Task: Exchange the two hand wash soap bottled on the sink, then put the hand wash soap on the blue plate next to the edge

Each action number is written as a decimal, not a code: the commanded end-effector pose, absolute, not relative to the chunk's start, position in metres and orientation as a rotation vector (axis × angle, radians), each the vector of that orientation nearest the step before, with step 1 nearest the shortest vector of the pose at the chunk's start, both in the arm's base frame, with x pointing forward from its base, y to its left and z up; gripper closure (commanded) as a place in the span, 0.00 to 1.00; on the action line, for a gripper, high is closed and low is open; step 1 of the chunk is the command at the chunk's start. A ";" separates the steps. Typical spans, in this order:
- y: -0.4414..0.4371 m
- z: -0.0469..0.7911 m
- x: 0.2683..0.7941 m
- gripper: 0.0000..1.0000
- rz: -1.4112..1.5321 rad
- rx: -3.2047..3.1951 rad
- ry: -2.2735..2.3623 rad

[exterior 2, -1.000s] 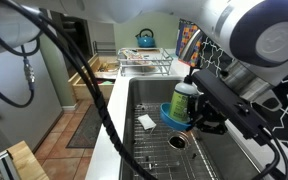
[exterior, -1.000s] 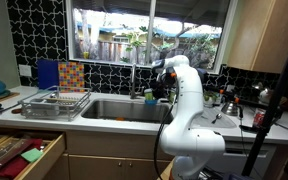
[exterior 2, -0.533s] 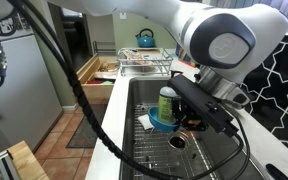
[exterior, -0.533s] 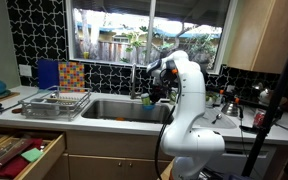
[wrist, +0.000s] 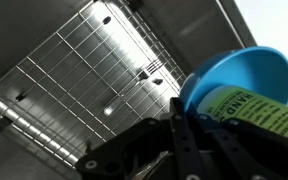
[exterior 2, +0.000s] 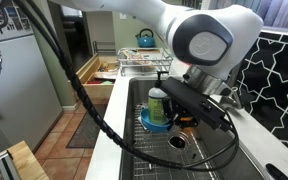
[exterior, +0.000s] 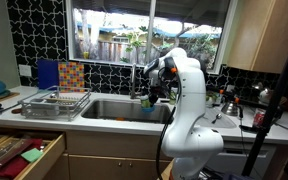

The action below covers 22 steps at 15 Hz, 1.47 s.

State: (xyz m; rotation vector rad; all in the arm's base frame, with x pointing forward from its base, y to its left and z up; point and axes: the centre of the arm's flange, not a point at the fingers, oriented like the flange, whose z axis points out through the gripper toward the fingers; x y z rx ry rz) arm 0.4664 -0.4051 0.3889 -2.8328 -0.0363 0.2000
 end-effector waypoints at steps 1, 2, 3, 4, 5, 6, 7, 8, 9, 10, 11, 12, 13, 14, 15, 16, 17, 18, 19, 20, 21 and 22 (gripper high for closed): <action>-0.351 0.390 0.428 0.99 0.124 -2.870 -0.308; -0.342 0.391 0.423 0.99 0.097 -2.872 -0.381; -0.331 0.391 0.421 0.99 0.081 -2.865 -0.459; -0.320 0.388 0.416 0.99 0.073 -2.863 -0.532; -0.310 0.387 0.414 0.99 0.062 -2.853 -0.590; -0.300 0.387 0.411 0.99 0.055 -2.843 -0.621; -0.293 0.391 0.410 0.99 0.036 -2.829 -0.659; -0.285 0.391 0.408 0.99 0.011 -2.826 -0.677; -0.277 0.390 0.408 0.99 0.010 -2.820 -0.719; -0.268 0.388 0.406 0.99 0.016 -2.821 -0.757; -0.262 0.387 0.408 0.99 0.014 -2.814 -0.788; -0.255 0.385 0.407 0.99 0.003 -2.806 -0.821; -0.250 0.383 0.409 0.99 -0.021 -2.810 -0.854; -0.246 0.380 0.409 0.99 -0.034 -2.804 -0.886; -0.242 0.378 0.410 0.99 -0.031 -2.802 -0.890; -0.237 0.375 0.409 0.99 -0.037 -2.792 -0.912; -0.233 0.373 0.407 0.99 -0.037 -2.780 -0.926; -0.230 0.373 0.406 0.99 -0.041 -2.768 -0.946; -0.227 0.372 0.405 0.99 -0.039 -2.758 -0.961; -0.225 0.370 0.406 0.99 -0.052 -2.762 -0.973; -0.225 0.368 0.405 0.99 -0.046 -2.758 -0.980; -0.224 0.368 0.406 0.99 -0.058 -2.764 -0.974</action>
